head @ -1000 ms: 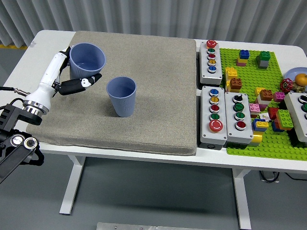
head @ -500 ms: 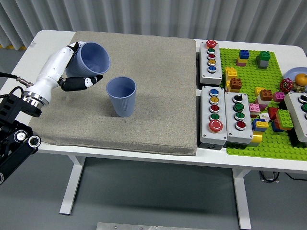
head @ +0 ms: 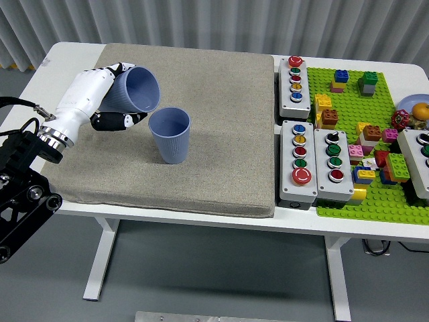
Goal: Pick cup pour cup place
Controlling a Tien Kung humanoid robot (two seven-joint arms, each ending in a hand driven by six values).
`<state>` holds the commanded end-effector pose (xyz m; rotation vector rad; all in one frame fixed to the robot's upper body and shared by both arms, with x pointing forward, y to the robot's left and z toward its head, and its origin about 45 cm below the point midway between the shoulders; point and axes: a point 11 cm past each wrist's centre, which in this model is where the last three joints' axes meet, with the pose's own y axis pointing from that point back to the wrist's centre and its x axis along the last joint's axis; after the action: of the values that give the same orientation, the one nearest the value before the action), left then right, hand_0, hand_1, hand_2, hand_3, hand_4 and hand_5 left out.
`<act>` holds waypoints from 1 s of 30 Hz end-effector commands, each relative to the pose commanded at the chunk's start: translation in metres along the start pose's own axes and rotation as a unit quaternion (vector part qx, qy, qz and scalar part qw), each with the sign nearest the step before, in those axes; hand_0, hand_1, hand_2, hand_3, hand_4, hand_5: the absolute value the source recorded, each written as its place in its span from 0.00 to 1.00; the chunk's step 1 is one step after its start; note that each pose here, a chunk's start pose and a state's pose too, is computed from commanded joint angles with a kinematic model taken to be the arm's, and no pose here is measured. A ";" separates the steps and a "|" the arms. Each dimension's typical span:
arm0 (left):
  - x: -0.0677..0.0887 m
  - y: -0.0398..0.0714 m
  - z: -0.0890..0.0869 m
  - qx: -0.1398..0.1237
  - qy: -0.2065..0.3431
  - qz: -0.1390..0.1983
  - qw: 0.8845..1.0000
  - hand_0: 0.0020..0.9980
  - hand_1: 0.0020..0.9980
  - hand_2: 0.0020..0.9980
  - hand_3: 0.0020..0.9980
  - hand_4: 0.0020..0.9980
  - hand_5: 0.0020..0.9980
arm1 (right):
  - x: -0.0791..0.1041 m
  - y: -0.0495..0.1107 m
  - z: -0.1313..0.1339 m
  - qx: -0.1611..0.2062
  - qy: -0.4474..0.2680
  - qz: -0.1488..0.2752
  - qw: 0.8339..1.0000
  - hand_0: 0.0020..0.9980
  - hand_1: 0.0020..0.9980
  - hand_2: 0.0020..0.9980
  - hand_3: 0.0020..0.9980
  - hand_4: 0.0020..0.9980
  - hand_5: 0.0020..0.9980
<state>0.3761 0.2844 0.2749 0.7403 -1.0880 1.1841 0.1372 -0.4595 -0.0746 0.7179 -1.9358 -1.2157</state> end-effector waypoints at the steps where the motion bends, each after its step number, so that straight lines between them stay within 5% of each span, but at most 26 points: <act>1: 0.000 -0.001 0.001 -0.002 -0.010 -0.001 1.000 0.61 0.59 0.64 0.60 0.72 0.07 | 0.000 0.000 0.000 0.000 0.000 0.000 1.000 0.71 0.65 0.61 0.57 0.00 0.07; 11: 0.001 -0.003 0.010 -0.021 -0.097 -0.009 0.995 0.61 0.59 0.64 0.60 0.72 0.07 | 0.000 0.000 -0.001 0.001 -0.001 0.000 1.000 0.71 0.65 0.61 0.57 0.00 0.07; 30: 0.004 -0.003 0.016 -0.037 -0.154 -0.011 0.987 0.61 0.60 0.64 0.59 0.71 0.07 | 0.001 0.000 0.001 0.000 -0.001 0.000 1.000 0.71 0.65 0.61 0.57 0.00 0.06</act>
<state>0.3751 0.2703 0.2841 0.8950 -1.3682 1.0260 0.1362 -0.4597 -0.0749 0.7160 -1.9369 -1.2164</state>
